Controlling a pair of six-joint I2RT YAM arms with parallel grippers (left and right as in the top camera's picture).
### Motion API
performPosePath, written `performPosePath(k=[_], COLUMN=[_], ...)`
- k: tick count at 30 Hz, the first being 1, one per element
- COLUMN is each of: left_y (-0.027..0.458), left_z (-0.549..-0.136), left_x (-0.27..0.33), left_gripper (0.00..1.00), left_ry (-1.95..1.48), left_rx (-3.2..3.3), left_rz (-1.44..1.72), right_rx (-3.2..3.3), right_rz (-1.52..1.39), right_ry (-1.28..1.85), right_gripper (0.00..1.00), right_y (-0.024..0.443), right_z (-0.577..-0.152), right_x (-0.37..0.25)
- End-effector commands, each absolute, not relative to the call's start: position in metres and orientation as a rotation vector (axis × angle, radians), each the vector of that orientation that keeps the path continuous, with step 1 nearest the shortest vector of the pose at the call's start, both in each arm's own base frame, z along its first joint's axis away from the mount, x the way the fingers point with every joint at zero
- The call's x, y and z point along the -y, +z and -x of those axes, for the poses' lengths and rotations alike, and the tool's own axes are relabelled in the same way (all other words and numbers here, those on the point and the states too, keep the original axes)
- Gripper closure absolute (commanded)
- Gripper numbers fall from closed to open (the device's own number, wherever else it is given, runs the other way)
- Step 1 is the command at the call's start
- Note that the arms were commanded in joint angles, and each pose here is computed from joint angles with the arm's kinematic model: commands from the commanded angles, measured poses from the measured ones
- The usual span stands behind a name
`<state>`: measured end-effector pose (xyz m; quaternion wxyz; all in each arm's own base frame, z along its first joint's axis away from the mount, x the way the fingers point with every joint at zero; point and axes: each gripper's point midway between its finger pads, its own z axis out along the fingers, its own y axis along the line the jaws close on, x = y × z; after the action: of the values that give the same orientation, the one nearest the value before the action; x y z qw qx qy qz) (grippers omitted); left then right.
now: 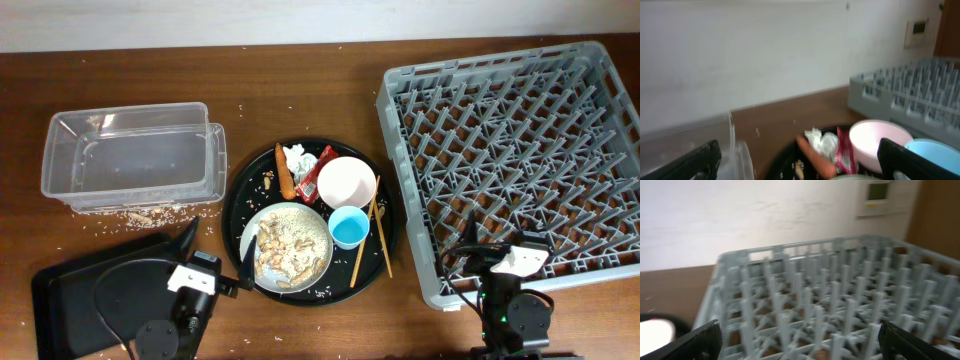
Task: Sort waste into correct bins and load items into the dishwasher rack
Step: 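Move both grippers from rest toward the black tray, then grasp the light-blue cup with the left gripper and lift it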
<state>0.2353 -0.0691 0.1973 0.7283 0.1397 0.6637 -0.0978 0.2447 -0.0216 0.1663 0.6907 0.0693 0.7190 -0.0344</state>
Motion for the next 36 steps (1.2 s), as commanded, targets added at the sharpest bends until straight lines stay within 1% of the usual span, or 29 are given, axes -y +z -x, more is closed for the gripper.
performPosePath(k=[1,5,10,13,17,23,27,32,34,36], left_y=[0.213,0.236,0.27,0.291,0.312,0.316,0.315,0.309,0.291,0.261], left_z=[-0.232,-0.227,-0.226,-0.236,-0.261,-0.293,-0.314,-0.313,-0.316,-0.315], left_x=[0.07,0.07,0.07,0.072,0.09,0.113,0.128,0.163,0.175,0.192], left_gripper=[0.01,0.0,0.01,0.01,0.01,0.01,0.01,0.01,0.01,0.01], left_ry=[-0.226,-0.23,-0.237,-0.246,-0.329,-0.473,-0.576,-0.851,-0.892,-0.891], left_rx=[-1.407,-1.39,-1.485,-1.566,-1.717,-1.98,-2.121,-2.119,-2.171,-2.279], left_rz=[-0.305,-0.31,-0.315,-0.321,-0.387,-0.454,-0.484,-0.597,-0.622,-0.657], right_rx=[-1.594,-1.467,-1.421,-1.48,-1.673,-1.989,-2.149,-2.276,-2.315,-2.344], right_rz=[-0.018,0.101,0.085,0.095,0.077,0.047,0.074,0.112,0.111,0.104], right_ry=[0.076,0.187,0.243,0.259,0.269,0.282,0.371,0.508,0.533,0.537], right_gripper=[0.02,0.02,0.02,0.02,0.02,0.02,0.02,0.02,0.02,0.02], right_y=[0.169,0.207,0.264,0.287,0.306,0.315,0.317,0.298,0.288,0.279], right_z=[-0.247,-0.241,-0.228,-0.228,-0.239,-0.263,-0.283,-0.294,-0.3,-0.305], right_x=[-0.009,-0.034,-0.037,-0.04,-0.041,-0.042,-0.056,-0.074,-0.077,-0.078])
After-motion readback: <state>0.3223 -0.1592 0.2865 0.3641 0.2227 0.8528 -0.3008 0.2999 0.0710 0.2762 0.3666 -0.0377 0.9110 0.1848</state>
